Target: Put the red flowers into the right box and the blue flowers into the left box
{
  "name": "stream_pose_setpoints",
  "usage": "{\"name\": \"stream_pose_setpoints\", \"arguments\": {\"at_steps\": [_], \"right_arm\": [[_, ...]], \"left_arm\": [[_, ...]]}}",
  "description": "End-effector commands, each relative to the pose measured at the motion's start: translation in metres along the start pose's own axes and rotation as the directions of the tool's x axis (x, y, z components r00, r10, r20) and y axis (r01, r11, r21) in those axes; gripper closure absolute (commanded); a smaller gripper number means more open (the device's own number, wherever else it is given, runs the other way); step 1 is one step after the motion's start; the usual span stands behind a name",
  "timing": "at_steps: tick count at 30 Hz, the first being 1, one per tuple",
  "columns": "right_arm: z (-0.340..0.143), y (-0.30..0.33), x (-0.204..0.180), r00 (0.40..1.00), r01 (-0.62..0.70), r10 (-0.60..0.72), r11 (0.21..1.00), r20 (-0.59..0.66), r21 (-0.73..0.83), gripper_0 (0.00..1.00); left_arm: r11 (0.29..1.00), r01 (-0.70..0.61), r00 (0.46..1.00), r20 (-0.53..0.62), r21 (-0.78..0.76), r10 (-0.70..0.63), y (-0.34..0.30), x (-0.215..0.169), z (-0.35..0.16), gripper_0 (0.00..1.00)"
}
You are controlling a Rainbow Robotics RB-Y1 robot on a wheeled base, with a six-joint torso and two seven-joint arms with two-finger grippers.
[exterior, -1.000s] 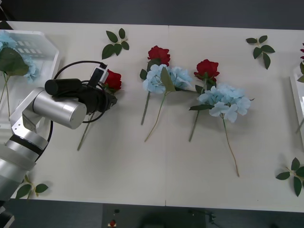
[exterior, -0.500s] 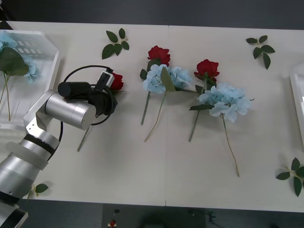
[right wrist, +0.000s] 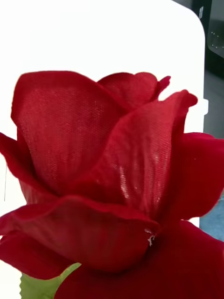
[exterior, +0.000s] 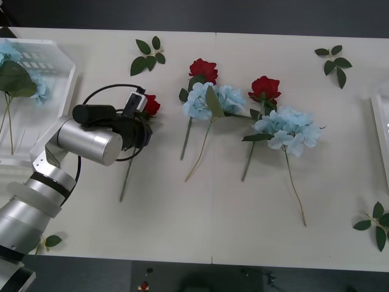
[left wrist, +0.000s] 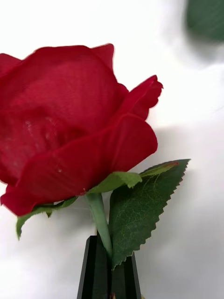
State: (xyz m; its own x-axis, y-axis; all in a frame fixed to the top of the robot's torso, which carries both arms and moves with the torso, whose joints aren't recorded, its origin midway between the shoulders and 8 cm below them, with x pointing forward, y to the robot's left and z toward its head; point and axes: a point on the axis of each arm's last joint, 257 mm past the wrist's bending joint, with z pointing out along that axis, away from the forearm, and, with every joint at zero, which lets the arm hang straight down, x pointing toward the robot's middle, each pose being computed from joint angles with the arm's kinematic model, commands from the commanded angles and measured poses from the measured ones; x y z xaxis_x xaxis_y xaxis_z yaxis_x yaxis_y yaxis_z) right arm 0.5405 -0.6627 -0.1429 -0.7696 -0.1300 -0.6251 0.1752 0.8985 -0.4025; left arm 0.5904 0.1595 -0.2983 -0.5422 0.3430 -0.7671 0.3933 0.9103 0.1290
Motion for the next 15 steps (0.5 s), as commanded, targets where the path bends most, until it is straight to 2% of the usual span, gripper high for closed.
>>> {"name": "stream_pose_setpoints", "arguments": {"at_steps": [1, 9, 13, 15], "right_arm": [[-0.014, -0.021, -0.023, 0.999, -0.023, 0.022, 0.999, 0.048, 0.027, 0.01], [-0.014, -0.015, -0.024, 0.998, -0.040, 0.039, 0.999, 0.050, 0.010, 0.00], [-0.014, -0.005, -0.025, 0.996, -0.073, 0.075, 0.997, 0.050, -0.035, 0.00], [-0.016, 0.013, -0.026, 0.992, -0.119, 0.123, 0.987, 0.038, -0.104, 0.00]], "left_arm": [[0.995, 0.072, 0.983, 0.162, 0.073, -0.083, -0.007, -0.062, -0.042, 1.00], [0.969, 0.120, 0.938, 0.295, 0.214, -0.182, -0.021, -0.110, -0.112, 1.00], [0.921, 0.189, 0.916, 0.278, 0.341, -0.291, -0.029, -0.123, -0.147, 1.00], [0.867, 0.227, 0.900, 0.246, 0.443, -0.361, -0.032, -0.129, -0.167, 1.00]]}}
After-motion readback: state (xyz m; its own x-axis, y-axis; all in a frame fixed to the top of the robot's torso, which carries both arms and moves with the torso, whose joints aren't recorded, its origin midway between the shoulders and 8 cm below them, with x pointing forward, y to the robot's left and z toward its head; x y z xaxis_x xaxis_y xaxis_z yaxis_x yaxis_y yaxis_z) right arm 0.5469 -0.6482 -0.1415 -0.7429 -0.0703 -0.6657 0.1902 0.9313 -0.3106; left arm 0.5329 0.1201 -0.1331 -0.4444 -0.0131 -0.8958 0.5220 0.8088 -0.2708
